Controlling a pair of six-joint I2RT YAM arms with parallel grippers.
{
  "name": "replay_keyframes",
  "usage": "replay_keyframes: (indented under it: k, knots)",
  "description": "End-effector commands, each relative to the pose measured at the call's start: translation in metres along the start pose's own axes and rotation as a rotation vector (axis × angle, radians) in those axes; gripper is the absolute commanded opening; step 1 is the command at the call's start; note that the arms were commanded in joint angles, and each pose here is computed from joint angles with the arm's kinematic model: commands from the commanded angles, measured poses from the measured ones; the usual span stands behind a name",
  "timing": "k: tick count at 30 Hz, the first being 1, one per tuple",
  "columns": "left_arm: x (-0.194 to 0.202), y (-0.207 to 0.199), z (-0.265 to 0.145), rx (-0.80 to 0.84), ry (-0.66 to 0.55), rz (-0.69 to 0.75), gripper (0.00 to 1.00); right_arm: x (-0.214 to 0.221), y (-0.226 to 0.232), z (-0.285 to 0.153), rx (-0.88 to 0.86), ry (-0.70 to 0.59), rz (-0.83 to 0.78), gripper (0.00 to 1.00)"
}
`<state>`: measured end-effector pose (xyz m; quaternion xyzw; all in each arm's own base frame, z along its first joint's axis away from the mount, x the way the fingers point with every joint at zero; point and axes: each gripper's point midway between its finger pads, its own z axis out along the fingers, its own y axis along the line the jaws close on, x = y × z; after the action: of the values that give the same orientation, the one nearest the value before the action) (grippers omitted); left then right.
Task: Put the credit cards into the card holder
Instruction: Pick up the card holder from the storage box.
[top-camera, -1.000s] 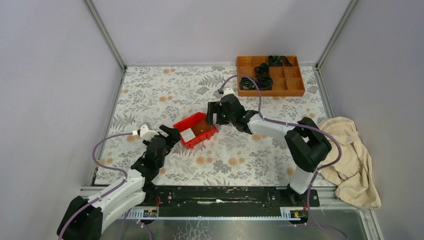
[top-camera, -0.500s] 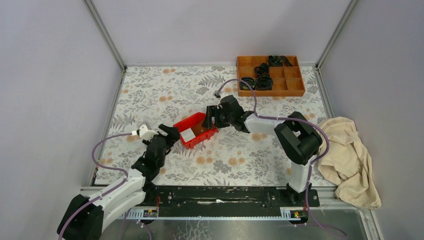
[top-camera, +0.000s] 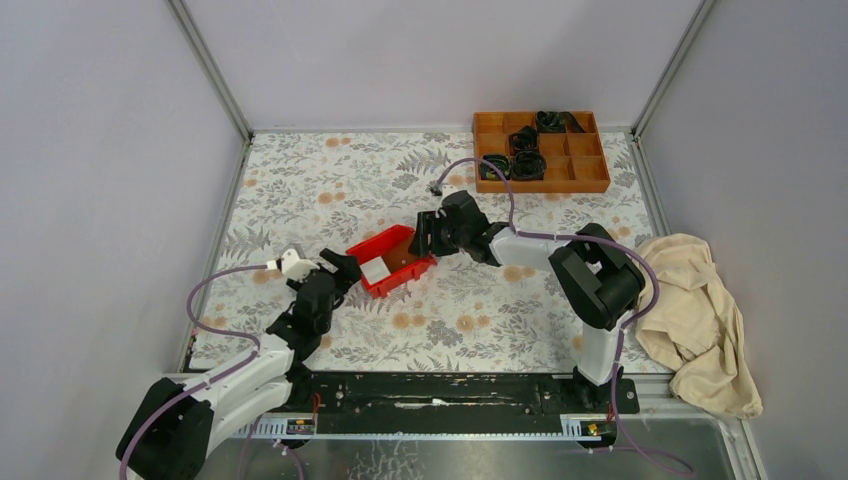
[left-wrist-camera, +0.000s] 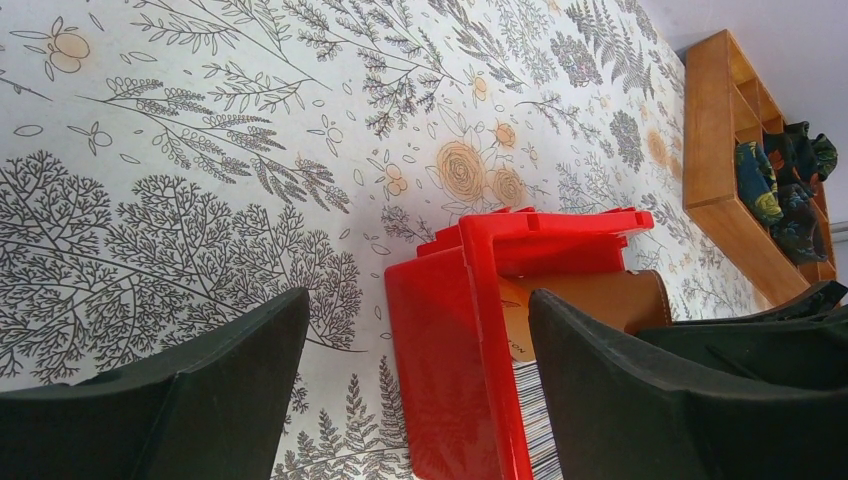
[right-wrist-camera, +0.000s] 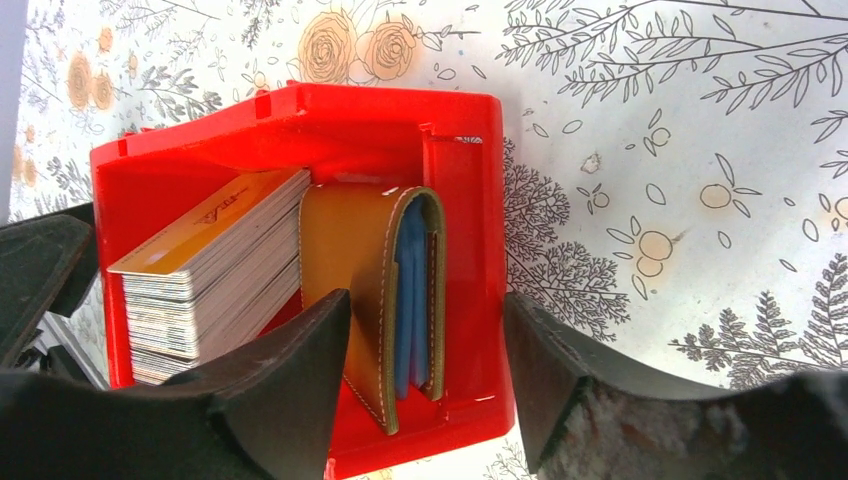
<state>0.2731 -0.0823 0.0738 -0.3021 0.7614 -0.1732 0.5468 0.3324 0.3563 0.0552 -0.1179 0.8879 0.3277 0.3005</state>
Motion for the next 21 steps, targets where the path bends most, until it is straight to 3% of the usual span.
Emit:
replay_keyframes:
  k: [1, 3, 9, 21]
  knots:
    - [-0.013, -0.012, 0.002, 0.035, -0.058, -0.024, 0.87, -0.025, 0.019, -0.017, -0.055, -0.078, -0.041, 0.61]
    - [-0.013, -0.011, 0.002, 0.033, -0.058, -0.022, 0.87, -0.026, 0.019, -0.018, -0.051, -0.08, -0.045, 0.56]
    - [-0.013, -0.012, 0.004, 0.031, -0.063, -0.016, 0.87, -0.029, 0.017, -0.023, -0.033, -0.095, -0.053, 0.53]
    - [-0.018, -0.025, 0.009, 0.061, -0.08, -0.02, 0.83, -0.027, 0.02, -0.021, -0.043, -0.058, -0.065, 0.59]
